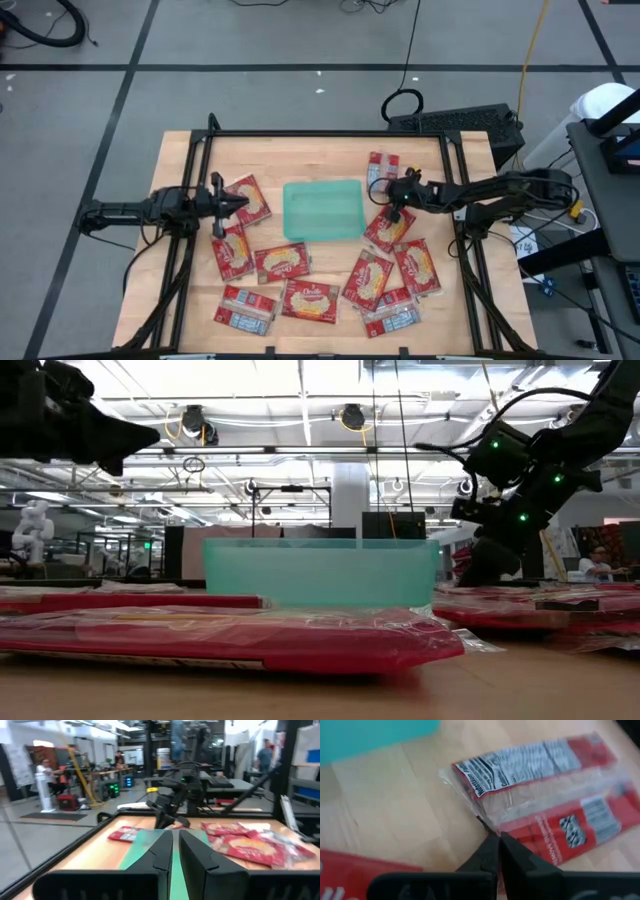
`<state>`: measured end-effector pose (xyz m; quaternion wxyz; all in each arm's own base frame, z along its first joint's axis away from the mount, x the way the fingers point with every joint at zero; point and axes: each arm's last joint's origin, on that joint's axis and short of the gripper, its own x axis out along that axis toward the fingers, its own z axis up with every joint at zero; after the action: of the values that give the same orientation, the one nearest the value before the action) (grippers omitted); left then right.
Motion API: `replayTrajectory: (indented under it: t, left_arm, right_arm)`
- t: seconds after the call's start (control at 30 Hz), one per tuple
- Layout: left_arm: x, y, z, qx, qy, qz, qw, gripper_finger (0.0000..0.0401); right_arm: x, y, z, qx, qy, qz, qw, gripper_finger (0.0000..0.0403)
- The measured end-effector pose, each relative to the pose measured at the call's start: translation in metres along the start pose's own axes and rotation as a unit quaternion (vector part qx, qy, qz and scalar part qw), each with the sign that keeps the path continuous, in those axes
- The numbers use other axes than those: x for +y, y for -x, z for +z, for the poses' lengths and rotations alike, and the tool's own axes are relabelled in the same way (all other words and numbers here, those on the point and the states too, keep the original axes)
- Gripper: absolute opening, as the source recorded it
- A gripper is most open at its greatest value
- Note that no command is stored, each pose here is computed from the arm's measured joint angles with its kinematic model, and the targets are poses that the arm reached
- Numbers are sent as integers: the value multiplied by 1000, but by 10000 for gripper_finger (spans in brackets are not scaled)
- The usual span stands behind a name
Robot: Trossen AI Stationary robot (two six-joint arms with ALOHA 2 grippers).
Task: Sort popcorn bags into baskets
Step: Put the red popcorn bag into the green bin
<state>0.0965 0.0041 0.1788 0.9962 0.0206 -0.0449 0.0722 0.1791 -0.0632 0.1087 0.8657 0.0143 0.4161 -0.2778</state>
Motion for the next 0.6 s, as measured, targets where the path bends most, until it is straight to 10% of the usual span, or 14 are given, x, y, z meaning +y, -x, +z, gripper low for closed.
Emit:
replayTrajectory:
  t: [0.6]
  left_arm:
    - [4, -38, 36, 8, -55, 55, 997, 38]
  right_arm:
    - [-9, 18, 50, -253, -72, -44, 964, 0]
